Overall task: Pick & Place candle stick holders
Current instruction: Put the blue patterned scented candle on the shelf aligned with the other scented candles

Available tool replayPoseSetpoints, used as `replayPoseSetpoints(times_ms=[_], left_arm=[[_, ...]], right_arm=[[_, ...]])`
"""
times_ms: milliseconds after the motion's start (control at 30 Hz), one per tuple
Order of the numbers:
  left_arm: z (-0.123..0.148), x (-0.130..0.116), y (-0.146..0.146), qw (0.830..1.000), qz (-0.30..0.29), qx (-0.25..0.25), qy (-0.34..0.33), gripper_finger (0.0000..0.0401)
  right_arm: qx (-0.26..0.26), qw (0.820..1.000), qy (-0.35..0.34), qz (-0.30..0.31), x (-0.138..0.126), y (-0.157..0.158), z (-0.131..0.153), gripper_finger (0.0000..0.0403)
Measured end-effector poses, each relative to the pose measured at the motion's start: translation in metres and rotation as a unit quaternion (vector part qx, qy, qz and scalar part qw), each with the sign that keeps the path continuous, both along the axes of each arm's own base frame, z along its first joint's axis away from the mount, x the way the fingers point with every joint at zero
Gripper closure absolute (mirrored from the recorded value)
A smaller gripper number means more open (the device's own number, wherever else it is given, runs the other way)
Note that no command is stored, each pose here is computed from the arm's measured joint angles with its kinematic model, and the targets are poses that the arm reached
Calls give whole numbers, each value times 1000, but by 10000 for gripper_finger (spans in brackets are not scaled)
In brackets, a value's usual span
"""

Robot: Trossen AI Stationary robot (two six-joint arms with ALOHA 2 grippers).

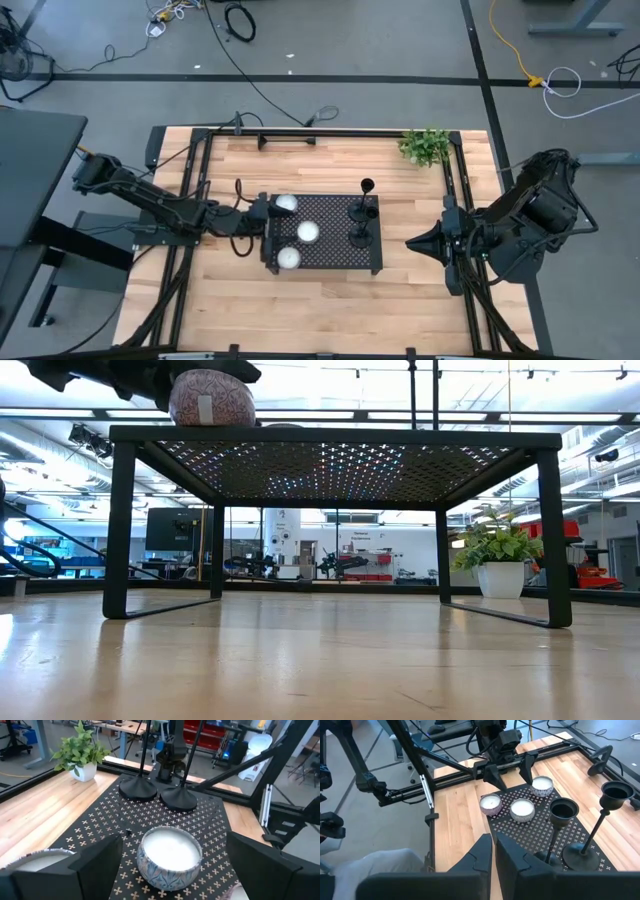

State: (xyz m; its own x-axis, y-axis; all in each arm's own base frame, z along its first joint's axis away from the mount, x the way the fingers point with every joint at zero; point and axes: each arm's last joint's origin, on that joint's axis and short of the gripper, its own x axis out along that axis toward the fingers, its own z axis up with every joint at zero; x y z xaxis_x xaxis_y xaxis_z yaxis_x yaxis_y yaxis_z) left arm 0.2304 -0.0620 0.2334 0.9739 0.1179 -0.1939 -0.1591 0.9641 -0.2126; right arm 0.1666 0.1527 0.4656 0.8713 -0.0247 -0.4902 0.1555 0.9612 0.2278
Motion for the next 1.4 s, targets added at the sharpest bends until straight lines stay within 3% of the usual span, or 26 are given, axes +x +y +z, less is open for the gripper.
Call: replayPoseSetpoints(times_ms=[233, 333, 567, 700, 900, 1067, 1400], left_arm=[[5, 1, -1, 999, 0, -40, -29, 48], [6, 2, -3, 998, -28, -38, -38, 48], [-12, 16, -2, 999, -15, -32, -14, 48], [-6, 27, -1, 999, -8, -33, -22, 48], [5, 49, -4, 997, -12, -14, 71, 48], [18, 64, -8, 985, -2, 16, 171, 48], [52, 73, -10, 967, -1, 54, 249, 48]], right_arm=[[0, 1000, 0, 0, 0, 0, 0, 383], [0, 1000, -1, 0, 0, 0, 0, 383], [-1, 1000, -3, -3, 0, 0, 0, 383], [-1, 1000, -3, -3, 0, 0, 0, 383], [-1, 1000, -3, -3, 0, 0, 0, 383], [-1, 1000, -3, -3, 0, 0, 0, 383], [-3, 1000, -1, -3, 0, 0, 0, 383]])
